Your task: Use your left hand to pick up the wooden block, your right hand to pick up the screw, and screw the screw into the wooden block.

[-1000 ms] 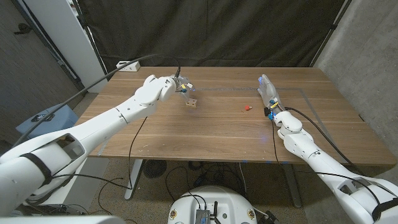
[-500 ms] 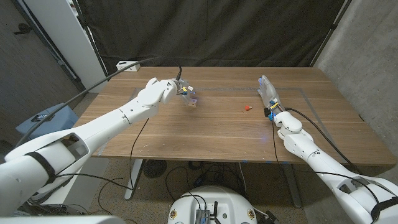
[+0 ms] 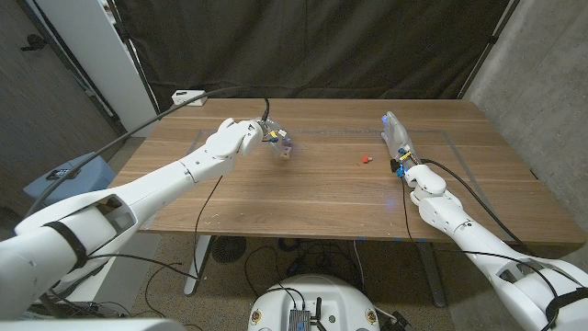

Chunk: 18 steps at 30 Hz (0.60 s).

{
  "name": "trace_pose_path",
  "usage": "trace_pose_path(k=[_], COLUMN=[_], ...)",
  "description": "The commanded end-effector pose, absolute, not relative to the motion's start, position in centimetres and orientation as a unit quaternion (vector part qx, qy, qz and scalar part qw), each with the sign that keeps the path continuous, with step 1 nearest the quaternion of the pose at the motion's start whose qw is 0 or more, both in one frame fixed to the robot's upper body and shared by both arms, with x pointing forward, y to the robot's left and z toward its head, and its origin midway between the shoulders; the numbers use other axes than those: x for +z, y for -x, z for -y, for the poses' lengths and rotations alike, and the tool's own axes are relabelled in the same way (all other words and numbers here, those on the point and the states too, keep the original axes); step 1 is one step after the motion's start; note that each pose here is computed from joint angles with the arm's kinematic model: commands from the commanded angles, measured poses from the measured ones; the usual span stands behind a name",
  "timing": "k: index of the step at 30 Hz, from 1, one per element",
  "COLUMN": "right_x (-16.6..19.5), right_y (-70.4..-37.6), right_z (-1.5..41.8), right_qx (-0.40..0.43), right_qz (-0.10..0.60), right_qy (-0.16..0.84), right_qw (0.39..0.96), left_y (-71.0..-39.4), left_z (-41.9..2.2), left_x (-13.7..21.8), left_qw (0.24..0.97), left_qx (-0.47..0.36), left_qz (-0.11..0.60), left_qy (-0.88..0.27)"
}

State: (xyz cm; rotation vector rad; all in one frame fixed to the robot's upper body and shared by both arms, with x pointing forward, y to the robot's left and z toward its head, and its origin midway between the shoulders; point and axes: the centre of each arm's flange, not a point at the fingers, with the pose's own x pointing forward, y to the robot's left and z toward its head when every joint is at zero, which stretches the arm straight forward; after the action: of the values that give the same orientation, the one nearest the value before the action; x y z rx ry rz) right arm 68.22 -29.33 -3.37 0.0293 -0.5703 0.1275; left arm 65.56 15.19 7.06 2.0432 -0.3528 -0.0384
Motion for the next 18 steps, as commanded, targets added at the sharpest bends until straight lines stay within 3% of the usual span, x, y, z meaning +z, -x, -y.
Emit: trace_pose_path(k=[1,18], right_x=[-3.49,-3.72], right_y=[-68.55,-68.83], right_z=[29.21,28.97], right_qx=[0.059,0.055], right_qz=[0.278,0.274], right_qy=[-0.013,-0.013], right_qw=[0.959,0.96], left_y=[-66.18,-66.41], left_z=[-15.06,-15.51], left_x=[6.6,6.24], left_qw=[0.508,0.51], left_qx=[-0.02,-0.004], left_qz=[0.157,0.167], left_qy=[-0.847,-0.843])
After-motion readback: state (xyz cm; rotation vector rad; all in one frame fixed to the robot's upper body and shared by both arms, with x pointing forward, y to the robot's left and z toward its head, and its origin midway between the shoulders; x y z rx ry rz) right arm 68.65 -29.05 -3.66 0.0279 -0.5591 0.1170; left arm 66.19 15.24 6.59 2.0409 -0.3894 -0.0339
